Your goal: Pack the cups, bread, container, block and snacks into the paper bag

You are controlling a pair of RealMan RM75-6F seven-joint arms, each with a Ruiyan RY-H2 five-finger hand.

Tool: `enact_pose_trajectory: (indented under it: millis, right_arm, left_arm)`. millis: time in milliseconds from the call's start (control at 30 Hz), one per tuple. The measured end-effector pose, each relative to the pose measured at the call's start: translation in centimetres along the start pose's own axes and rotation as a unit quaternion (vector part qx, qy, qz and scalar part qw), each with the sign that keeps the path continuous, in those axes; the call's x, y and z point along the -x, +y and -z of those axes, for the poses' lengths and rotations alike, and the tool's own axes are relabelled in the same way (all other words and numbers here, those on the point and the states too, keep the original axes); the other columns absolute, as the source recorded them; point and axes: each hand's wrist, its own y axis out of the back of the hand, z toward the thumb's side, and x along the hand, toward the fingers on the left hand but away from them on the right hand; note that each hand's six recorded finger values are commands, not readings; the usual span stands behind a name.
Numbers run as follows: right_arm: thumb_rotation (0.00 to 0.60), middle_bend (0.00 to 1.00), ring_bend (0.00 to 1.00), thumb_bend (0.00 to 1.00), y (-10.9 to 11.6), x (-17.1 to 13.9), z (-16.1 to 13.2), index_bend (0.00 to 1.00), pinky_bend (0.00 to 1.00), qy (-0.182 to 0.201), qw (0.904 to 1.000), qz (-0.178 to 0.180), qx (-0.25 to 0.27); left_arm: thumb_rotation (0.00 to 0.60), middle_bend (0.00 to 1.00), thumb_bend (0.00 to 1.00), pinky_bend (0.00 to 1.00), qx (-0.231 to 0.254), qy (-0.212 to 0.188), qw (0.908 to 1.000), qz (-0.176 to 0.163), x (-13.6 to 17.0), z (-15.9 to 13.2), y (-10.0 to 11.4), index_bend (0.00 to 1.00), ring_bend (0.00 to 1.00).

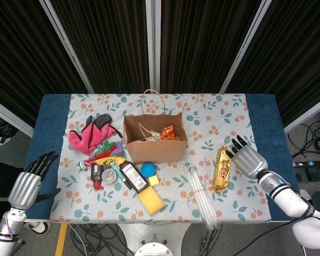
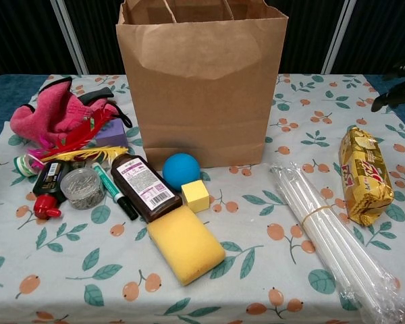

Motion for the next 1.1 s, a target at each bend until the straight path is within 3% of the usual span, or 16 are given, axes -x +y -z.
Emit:
enact_pose_trajectory:
  millis: [267,467,667,867,933,1000,1100]
  right_arm:
    - [0.600,0.17,0.00,0.00,-2.0,2.3,-0.8,0.05,0.00,0.035,0.9962,0.052,0.060]
    - [0.600,0.15,0.00,0.00,-3.5,3.2,-1.7,0.03,0.00,0.070,0.9873,0.081,0.117]
    - [0.600,0.15,0.00,0.00,-4.9,3.4,-3.8,0.03,0.00,0.123,0.9799,0.086,0.132]
    - [0.600,0.17,0.00,0.00,-5.5,4.2,-5.2,0.03,0.00,0.140,0.9785,0.079,0.129]
    - [0.600,0.21,0.03,0.00,-5.6,4.8,-5.5,0.07,0.00,0.139,0.9789,0.079,0.127]
    - [0.600,0.26,0.10,0.00,-5.6,5.3,-5.7,0.19,0.03,0.136,0.9794,0.081,0.125]
    - [0.600,0.40,0.25,0.02,-5.5,5.9,-6.0,0.42,0.15,0.131,0.9802,0.087,0.120]
  left_arm:
    - [0.600,0.17,0.19,0.24,-0.008,0.005,1.0000,-0.001,0.1,0.5,0.2,0.14,0.13]
    - [0.600,0.17,0.19,0.24,-0.008,-0.001,1.0000,-0.003,-0.3,0.1,0.1,0.14,0.13]
    - [0.600,0.17,0.19,0.24,-0.011,-0.002,0.9999,-0.003,-0.5,0.0,0.2,0.14,0.13]
    - [0.600,0.17,0.19,0.24,-0.014,0.000,0.9999,-0.001,-0.6,0.2,-0.1,0.14,0.13]
    - [0.600,0.17,0.19,0.24,-0.016,0.001,0.9999,-0.001,-0.7,0.3,0.0,0.14,0.13]
    - [0.600,0.17,0.19,0.24,-0.018,0.004,0.9998,-0.002,-0.7,0.5,0.1,0.14,0.13]
    - [0.600,0.17,0.19,0.24,-0.018,0.007,0.9998,-0.002,-0.6,0.7,0.2,0.14,0.13]
